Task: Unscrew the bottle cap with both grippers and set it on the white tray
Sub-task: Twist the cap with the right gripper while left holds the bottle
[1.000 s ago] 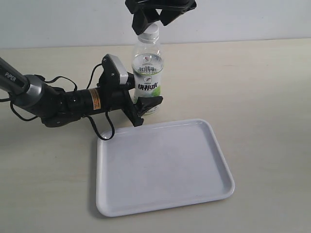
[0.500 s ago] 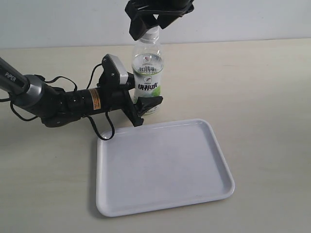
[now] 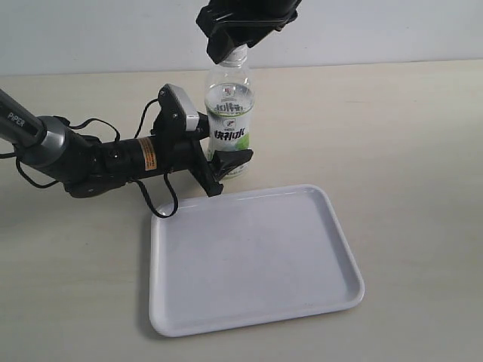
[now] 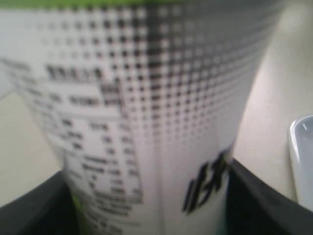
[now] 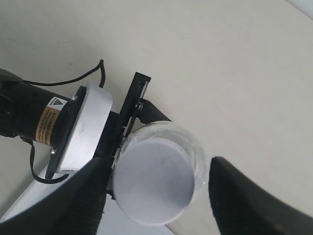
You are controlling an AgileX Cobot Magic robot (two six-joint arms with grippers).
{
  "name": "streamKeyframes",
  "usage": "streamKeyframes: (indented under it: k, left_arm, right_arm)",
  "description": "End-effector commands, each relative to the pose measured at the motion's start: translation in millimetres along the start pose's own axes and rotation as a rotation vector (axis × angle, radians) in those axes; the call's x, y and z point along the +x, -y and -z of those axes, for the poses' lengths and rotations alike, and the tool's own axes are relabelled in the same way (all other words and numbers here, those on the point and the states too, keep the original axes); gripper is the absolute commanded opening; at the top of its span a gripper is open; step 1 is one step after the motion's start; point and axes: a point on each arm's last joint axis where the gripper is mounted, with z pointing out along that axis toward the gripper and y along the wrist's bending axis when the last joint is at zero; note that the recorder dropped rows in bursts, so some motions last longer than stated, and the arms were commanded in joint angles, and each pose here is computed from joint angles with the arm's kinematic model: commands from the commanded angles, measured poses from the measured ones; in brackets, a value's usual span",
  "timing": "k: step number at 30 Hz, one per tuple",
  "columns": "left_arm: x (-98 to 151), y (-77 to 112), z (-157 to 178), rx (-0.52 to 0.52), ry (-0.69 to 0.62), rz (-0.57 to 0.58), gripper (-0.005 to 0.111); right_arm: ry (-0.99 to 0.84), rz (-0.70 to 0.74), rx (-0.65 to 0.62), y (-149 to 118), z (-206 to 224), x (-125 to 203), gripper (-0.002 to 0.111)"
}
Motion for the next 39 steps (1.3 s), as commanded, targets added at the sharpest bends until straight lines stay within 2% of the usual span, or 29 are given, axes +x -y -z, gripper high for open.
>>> streamKeyframes:
  k: [1,5,10,15,39]
  left_arm:
    - [-0.7,0.6,-0.7,0.003,-0.017,-0.008,0.0]
    - [-0.7,0.6,-0.7,0.003,-0.017,-0.008,0.0]
    - [-0.7,0.6,-0.7,0.003,-0.017,-0.008,0.0]
    - [-0.7,0.6,-0.7,0.003,-0.017,-0.008,0.0]
    - [-0.7,0.8,-0.7,0.005,-0.018,-0.007,0.0]
  right_arm:
    - [0.007,0.034,0.025,1.6,2.8,-1.5,0.056]
    - [0.006,0.078,0.025,1.6,2.8,-1.5,0.041]
    - [0.006,0.175,0.022,1.2,2.8,-1.6,0.015]
    - [0.01,0.263,0.018,0.8,2.8,-1.9,0.001]
    - [0.003,1.01,0.022,0.8,2.8,-1.9,0.0]
